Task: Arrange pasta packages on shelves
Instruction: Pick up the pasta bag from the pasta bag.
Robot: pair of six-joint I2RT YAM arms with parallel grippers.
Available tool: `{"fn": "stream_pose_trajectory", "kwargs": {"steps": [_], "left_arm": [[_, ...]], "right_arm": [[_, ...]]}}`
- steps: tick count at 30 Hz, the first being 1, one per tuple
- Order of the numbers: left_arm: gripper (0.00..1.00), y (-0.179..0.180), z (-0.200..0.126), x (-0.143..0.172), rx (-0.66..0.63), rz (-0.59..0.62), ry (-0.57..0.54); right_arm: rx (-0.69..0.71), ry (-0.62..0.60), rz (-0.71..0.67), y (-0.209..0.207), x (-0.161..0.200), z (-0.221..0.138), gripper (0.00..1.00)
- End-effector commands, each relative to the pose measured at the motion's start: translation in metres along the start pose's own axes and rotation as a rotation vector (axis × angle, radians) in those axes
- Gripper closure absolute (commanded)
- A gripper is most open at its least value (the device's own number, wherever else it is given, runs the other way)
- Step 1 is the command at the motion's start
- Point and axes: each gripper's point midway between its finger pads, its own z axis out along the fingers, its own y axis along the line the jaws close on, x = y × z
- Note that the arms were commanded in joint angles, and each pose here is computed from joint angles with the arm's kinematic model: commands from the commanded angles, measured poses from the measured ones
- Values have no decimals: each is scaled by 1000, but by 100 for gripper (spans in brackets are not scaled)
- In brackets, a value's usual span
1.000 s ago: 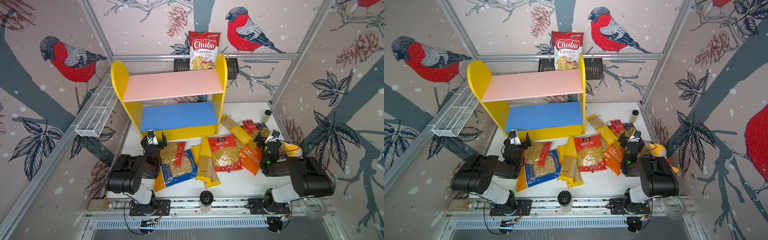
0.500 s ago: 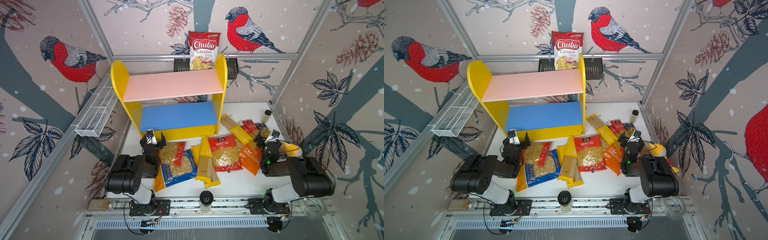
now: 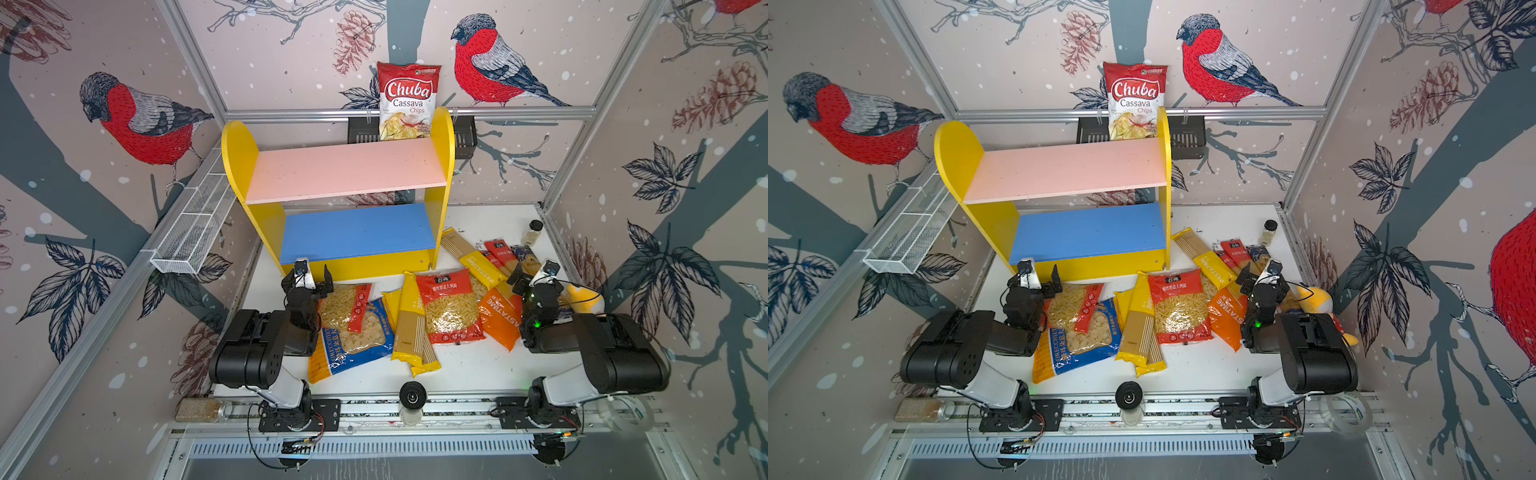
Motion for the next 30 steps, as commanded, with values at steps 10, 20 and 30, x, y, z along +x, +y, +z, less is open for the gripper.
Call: {"fn": "stream_pose_trajectory", "kwargs": {"steps": [10, 20, 30], "left_arm": [[1, 2, -2, -9, -1, -14, -34], [1, 14, -34, -48, -206, -57, -65], [1, 76, -86, -45, -571, -723, -28]], "right_arm": [[21, -40, -20, 2, -12, -3, 0], [108, 79, 21, 16, -48, -6, 0], [-194, 481, 469, 42, -15, -32, 3]]}}
